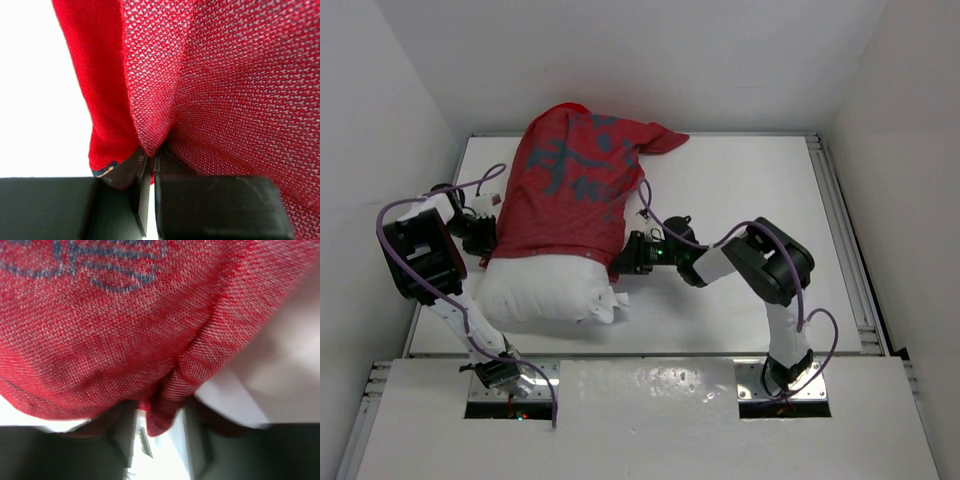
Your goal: Put the pillow into the pillowcase
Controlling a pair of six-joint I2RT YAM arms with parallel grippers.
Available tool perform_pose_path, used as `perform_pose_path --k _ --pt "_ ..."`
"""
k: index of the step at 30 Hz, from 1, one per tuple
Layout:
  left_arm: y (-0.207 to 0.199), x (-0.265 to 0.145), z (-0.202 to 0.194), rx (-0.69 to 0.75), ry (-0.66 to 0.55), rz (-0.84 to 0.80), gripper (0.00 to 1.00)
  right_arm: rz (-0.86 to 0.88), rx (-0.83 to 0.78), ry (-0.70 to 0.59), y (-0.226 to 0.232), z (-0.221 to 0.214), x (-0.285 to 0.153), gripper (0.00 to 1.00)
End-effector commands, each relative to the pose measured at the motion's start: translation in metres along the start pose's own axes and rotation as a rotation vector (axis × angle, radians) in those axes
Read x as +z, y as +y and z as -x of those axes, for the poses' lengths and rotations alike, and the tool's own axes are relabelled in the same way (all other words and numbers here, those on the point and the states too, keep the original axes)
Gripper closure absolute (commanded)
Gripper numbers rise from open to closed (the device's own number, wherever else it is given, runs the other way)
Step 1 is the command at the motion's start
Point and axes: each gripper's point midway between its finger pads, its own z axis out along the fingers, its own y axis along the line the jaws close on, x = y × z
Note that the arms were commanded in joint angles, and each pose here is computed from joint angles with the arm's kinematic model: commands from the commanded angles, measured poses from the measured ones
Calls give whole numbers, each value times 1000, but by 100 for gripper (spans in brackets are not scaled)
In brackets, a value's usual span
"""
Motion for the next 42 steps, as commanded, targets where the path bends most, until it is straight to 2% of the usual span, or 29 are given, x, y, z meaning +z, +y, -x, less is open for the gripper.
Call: perform_pose_path --k 1,2,3,6,7,9,10,11,12,13,14,15,16,17,21,24,26,27,28,30,31,32,33,34,35,36,39,42 --pt "-2 -12 -3 8 -9 3 100 189 -36 -20 47 20 11 63" --pt "-3 -13 -3 7 -9 -2 100 201 -29 -18 51 20 10 76" --pt "-6 -16 -4 11 -8 -16 100 216 -16 -27 60 24 4 99" --pt "-22 -36 -3 9 -21 -111 100 288 0 -67 103 44 -30 100" --pt "-25 -57 23 36 -108 -141 100 316 -5 -98 116 62 -47 100" --pt "-39 -94 37 46 -163 -204 100 408 -52 -183 178 103 -87 100" --pt "-39 -130 73 106 -278 -174 100 384 -48 -244 185 132 -105 100" --pt "-42 -149 85 98 -309 -165 100 393 -165 -320 221 171 -123 100" --pt "-43 -165 100 96 -354 -142 100 275 -116 -306 220 182 -131 100" --pt "-45 -202 127 152 -455 -84 100 200 -153 -392 223 210 -146 100" --pt "-49 -219 139 150 -499 -65 100 196 -256 -472 259 238 -167 100" --pt "-54 -233 149 169 -536 -49 100 164 -287 -510 266 249 -178 100" --pt "-63 -264 166 225 -618 -7 100 154 -292 -574 271 267 -197 100" --pt "-70 -276 172 244 -650 6 100 191 -267 -622 294 283 -216 100" --pt "-104 -317 193 353 -792 28 100 243 -148 -709 312 328 -255 100" --pt "-117 -352 206 394 -924 59 100 213 -123 -787 312 357 -273 100" --pt "-129 -393 218 422 -1063 106 100 198 -183 -839 324 374 -287 100" --pt "-135 -410 220 396 -1118 93 100 177 -184 -862 325 381 -294 100" --pt "-148 -444 226 456 -1231 133 100 202 -241 -896 351 385 -309 100" --pt "-161 -485 227 479 -1356 153 100 181 -266 -947 355 400 -326 100" --pt "-180 -519 225 494 -1468 133 100 213 -333 -989 385 400 -345 100" --pt "-196 -555 218 528 -1577 129 100 211 -362 -1046 396 406 -364 100" --pt "-195 -558 215 481 -1581 101 100 212 -377 -1068 400 406 -372 100" --pt "-214 -587 208 566 -1673 122 100 216 -412 -1098 409 404 -382 100" --pt "-220 -604 201 586 -1721 139 100 242 -486 -1139 434 389 -399 100" --pt "-232 -618 194 603 -1766 131 100 215 -495 -1162 428 388 -403 100" --pt "-251 -636 181 661 -1821 153 100 149 -600 -1195 436 360 -414 100" --pt "-241 -608 189 616 -1748 83 100 45 -647 -1155 409 348 -401 100"
